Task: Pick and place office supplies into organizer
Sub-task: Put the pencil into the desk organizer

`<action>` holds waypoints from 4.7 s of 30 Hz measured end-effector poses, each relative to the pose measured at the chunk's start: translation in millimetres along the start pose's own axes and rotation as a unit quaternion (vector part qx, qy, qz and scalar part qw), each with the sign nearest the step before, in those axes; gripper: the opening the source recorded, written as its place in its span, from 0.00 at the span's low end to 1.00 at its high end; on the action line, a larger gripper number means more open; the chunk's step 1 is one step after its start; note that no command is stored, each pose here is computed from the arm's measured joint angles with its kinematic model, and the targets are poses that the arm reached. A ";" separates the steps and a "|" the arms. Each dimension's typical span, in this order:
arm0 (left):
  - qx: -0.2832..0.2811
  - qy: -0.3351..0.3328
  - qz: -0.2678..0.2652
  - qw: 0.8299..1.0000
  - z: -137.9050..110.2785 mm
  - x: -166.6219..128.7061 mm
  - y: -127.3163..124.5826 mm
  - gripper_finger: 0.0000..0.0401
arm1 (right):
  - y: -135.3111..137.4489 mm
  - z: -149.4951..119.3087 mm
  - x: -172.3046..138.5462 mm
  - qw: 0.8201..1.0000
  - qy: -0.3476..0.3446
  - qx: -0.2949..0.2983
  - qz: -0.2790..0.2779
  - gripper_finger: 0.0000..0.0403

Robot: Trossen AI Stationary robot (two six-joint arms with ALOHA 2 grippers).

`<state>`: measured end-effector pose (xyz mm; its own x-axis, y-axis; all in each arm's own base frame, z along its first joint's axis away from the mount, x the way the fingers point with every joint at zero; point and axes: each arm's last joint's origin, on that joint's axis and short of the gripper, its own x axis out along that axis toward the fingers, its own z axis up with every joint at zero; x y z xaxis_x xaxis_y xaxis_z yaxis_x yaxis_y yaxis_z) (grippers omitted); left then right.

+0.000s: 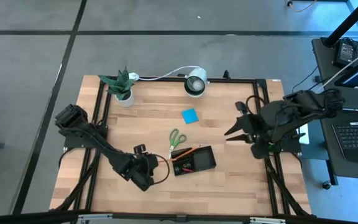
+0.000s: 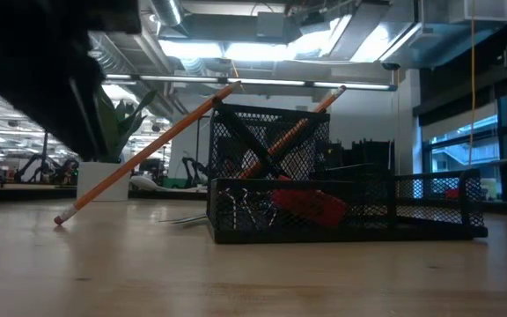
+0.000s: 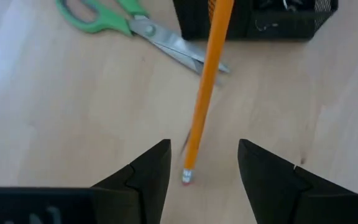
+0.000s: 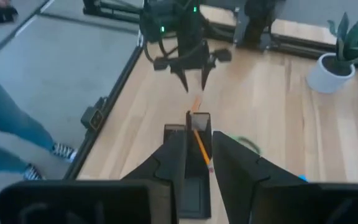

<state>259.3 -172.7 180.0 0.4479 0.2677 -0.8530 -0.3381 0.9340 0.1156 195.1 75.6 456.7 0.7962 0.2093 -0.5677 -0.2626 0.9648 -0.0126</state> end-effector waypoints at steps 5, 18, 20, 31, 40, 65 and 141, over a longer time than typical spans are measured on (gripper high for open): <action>-0.016 0.002 -0.006 1.000 -10.3 15.5 5.5 0.45 | -1.5 -20.0 -3.0 0.999 -0.037 0.024 0.003 0.21; -0.021 0.003 -0.011 1.000 -17.3 31.6 14.2 0.41 | -3.0 -55.0 2.1 0.996 -0.067 0.055 0.007 0.21; -0.019 0.010 -0.023 0.999 -17.3 35.0 15.7 0.39 | -3.0 -56.3 2.2 0.996 -0.066 0.055 0.007 0.21; -0.002 0.018 -0.035 0.999 -15.5 40.1 19.3 0.19 | -3.2 -57.2 2.3 0.997 -0.062 0.054 0.006 0.21; 0.007 0.017 -0.051 0.999 -8.3 35.0 14.6 0.04 | -3.2 -57.8 2.4 0.997 -0.059 0.054 0.006 0.21; -0.052 -0.384 -0.049 0.920 81.9 -130.6 72.3 0.03 | 7.1 -13.2 86.4 0.983 -0.169 0.065 -0.025 0.21; 0.226 -0.723 -0.127 0.640 142.7 -156.3 69.0 0.04 | 19.4 32.1 165.9 0.881 -0.469 -0.057 -0.011 0.56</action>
<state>284.1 -116.3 393.9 0.8490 -0.2728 0.4524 0.0258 0.8768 0.4802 339.6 134.1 388.7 0.8878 0.2818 0.3639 -0.2519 0.9592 -0.1282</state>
